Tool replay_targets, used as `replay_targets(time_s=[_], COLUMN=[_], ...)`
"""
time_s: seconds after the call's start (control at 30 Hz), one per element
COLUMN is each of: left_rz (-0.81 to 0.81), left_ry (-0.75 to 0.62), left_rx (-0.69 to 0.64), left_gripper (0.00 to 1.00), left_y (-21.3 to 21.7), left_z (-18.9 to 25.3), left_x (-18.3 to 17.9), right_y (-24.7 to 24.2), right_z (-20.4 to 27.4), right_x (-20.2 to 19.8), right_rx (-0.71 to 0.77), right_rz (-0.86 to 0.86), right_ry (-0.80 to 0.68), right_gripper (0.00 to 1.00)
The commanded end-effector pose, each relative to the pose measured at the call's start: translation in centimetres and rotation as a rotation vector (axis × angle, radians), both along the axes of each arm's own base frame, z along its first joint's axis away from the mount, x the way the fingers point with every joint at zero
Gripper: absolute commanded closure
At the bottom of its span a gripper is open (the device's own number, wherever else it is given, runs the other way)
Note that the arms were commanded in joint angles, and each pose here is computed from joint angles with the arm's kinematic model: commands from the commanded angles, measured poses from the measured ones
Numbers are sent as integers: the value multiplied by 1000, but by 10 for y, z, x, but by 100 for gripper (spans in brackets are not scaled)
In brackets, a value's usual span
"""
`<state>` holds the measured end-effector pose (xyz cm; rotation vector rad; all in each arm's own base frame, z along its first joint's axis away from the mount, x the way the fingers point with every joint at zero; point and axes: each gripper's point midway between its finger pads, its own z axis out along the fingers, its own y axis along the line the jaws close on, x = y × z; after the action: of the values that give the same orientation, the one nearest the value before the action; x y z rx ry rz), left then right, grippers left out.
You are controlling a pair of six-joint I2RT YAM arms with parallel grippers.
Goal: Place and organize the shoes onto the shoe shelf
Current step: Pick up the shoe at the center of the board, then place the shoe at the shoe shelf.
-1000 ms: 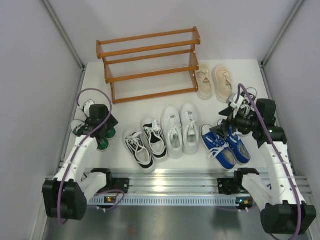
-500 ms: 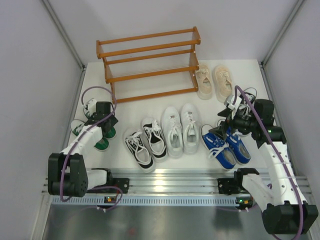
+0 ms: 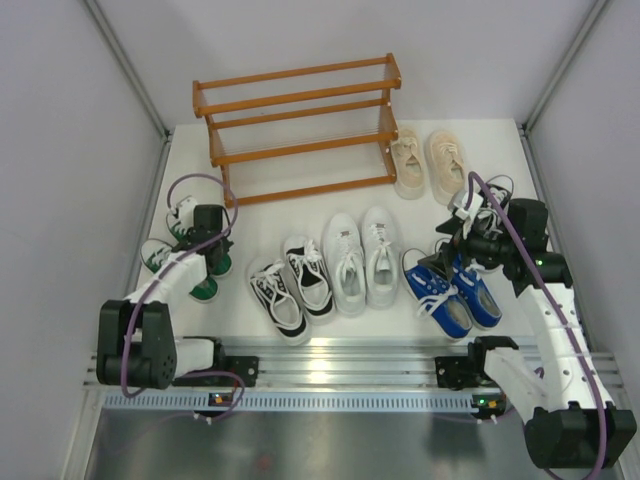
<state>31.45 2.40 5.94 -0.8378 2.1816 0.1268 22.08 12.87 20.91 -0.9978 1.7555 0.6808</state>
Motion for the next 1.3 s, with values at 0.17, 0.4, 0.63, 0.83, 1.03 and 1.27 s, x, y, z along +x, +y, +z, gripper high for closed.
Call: replay_targets(time_s=[0.17,0.4,0.63,0.83,1.03,1.27], left_rz=[-141,-348,-561,-710,-791,-844], left_ry=[-205,-331,-396,-420,-439,-470], left_rx=[28,67,124,147,205,290], left_gripper=[100,100,100,100,100,100], left_y=[-12,-50,-91,-124,-136,-147], left_z=[59,109,140,155,162,166], left_x=[18,22,25,34,55,90], right_y=[4,3,2,2,2,2], right_z=[9,9,10,9,9,9], right_x=[1,1,2,2,2,1], right_rx=[-8,-12,-14,-17,-20,-17], right_rz=[33,32,28,28,26,30], right_ry=[-50,-53,-57,-58,-61,-61], right_gripper=[1,1,0,0,1,1])
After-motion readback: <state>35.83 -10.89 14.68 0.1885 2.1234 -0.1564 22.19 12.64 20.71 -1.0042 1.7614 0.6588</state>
